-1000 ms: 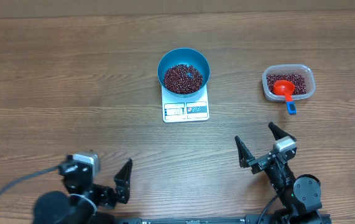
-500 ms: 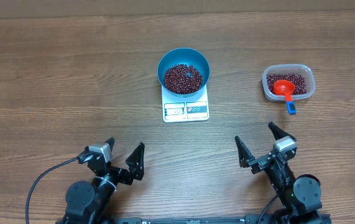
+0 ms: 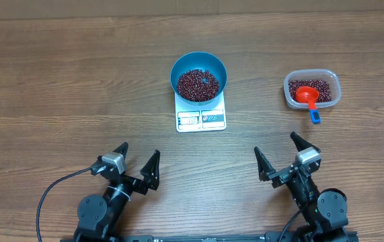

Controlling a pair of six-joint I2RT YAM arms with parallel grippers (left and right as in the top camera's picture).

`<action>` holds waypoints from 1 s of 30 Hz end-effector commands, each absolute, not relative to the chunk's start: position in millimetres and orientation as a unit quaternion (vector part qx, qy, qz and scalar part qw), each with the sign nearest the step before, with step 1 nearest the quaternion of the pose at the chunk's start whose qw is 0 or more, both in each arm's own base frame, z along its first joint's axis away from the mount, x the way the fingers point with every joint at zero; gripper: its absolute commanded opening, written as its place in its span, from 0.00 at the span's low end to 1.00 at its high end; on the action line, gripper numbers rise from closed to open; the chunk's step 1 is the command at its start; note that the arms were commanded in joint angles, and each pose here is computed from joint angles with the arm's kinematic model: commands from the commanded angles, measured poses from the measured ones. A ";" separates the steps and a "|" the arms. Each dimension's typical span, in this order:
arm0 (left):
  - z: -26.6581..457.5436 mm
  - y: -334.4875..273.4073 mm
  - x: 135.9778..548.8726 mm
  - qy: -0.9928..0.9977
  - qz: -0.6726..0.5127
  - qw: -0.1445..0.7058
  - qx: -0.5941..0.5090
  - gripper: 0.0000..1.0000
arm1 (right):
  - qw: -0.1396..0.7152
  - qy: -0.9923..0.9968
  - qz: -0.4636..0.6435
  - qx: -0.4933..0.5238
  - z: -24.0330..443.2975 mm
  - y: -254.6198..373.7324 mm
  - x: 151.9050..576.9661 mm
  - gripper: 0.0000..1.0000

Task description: Scoop item into bowl and weigh 150g on scale

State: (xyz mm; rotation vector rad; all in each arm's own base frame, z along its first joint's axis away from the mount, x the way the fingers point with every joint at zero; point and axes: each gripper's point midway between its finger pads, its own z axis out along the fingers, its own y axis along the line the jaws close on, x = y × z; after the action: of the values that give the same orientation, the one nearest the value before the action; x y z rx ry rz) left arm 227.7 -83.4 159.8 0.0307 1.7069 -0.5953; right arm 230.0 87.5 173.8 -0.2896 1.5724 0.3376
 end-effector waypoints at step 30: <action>159.6 -91.8 224.2 0.735 -0.234 0.632 0.079 1.00 | 0.685 0.702 0.150 -0.126 171.2 86.8 230.4 1.00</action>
State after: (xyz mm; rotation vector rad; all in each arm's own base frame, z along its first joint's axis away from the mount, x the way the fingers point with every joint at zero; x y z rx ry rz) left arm 224.1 -91.6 160.1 0.1583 1.6935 -0.5562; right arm 230.0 87.4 173.7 -0.2891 1.5729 0.3376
